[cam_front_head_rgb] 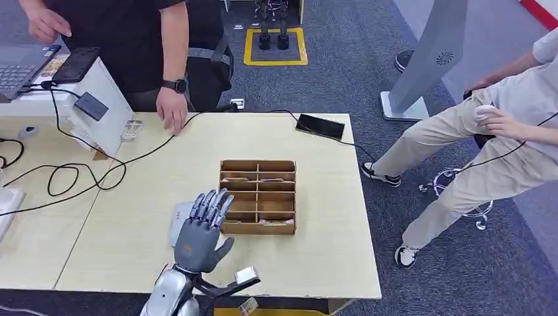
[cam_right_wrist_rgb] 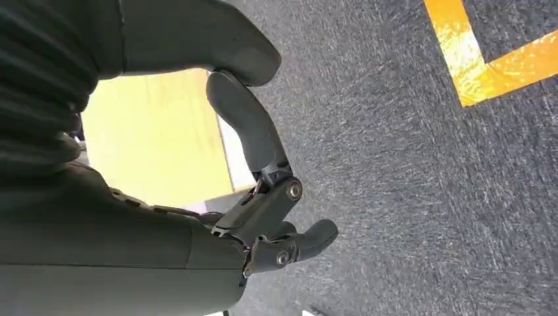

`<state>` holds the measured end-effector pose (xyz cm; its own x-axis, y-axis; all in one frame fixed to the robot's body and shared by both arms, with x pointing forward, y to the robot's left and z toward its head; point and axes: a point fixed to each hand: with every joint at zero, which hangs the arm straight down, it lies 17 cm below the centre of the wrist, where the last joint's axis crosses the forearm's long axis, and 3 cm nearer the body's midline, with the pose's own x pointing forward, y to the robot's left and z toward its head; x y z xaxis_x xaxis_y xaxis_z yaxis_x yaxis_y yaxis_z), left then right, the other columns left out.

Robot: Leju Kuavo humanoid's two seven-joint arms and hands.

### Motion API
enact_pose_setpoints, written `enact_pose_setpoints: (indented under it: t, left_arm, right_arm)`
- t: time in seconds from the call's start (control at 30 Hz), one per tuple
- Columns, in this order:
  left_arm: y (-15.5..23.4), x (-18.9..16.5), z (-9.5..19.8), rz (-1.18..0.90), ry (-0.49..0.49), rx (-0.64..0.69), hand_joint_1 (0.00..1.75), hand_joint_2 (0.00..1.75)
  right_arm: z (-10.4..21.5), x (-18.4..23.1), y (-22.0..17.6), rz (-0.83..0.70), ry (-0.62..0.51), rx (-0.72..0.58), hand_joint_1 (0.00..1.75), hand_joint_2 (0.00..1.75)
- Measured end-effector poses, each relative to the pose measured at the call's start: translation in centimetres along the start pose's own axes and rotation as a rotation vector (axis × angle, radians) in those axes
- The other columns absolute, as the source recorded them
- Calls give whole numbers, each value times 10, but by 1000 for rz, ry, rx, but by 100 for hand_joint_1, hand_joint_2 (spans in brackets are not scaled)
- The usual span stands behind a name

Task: Pass the card to the sensor for recognition and then transmit it.

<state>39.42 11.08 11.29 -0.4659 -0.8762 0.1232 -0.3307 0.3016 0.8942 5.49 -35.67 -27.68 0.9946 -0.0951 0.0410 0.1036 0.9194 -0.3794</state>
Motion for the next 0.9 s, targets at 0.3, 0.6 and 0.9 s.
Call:
enact_pose_setpoints:
  t: [0.3,0.6,0.9]
  left_arm:
    - [26,-61,-3,-62,318,57,0,175]
    - [32,-64,-8,-101,348,70,0,175]
    - [11,-31,-10,-129,247,17,0,175]
  right_arm:
    - [0,1,0,0,0,-1,0,175]
    - [0,1,0,0,-1,-1,0,175]
    - [0,1,0,1,-2,3,0,175]
